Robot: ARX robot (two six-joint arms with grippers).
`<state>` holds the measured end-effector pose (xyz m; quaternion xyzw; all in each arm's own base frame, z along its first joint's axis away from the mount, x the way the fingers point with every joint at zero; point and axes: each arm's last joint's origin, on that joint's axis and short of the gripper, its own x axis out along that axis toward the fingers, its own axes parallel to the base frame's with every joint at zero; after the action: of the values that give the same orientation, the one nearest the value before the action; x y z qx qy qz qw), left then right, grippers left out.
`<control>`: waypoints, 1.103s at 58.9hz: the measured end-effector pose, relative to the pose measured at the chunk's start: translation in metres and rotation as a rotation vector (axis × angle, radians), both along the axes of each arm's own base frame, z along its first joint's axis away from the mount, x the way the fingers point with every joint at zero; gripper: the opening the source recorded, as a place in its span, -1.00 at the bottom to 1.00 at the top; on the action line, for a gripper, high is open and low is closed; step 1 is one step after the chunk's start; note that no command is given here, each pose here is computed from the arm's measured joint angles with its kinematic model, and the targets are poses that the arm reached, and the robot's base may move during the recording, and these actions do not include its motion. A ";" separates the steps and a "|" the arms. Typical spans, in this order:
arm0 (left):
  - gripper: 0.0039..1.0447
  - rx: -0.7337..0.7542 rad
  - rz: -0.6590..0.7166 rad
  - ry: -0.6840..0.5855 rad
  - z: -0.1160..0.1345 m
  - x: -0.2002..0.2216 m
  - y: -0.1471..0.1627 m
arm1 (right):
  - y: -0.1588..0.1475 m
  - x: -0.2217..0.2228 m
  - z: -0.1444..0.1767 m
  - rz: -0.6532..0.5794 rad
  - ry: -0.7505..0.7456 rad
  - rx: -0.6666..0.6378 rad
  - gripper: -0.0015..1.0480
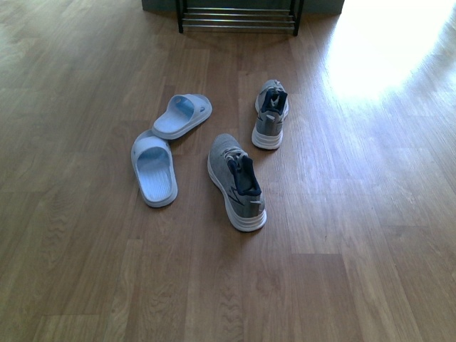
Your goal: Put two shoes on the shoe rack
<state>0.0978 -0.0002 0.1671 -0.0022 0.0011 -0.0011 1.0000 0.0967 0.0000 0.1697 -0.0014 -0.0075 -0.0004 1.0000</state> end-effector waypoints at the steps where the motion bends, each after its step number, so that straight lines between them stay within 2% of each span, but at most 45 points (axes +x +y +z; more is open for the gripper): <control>1: 0.83 0.000 0.000 0.000 0.000 0.000 0.000 | 0.000 0.000 0.000 0.000 0.000 0.000 0.82; 65: 0.83 0.000 0.000 0.000 0.000 0.000 0.000 | 0.000 0.000 0.000 0.000 0.000 0.000 0.82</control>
<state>0.0978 -0.0002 0.1671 -0.0022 0.0011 -0.0011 1.0000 0.0967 0.0000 0.1697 -0.0014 -0.0075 -0.0004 1.0000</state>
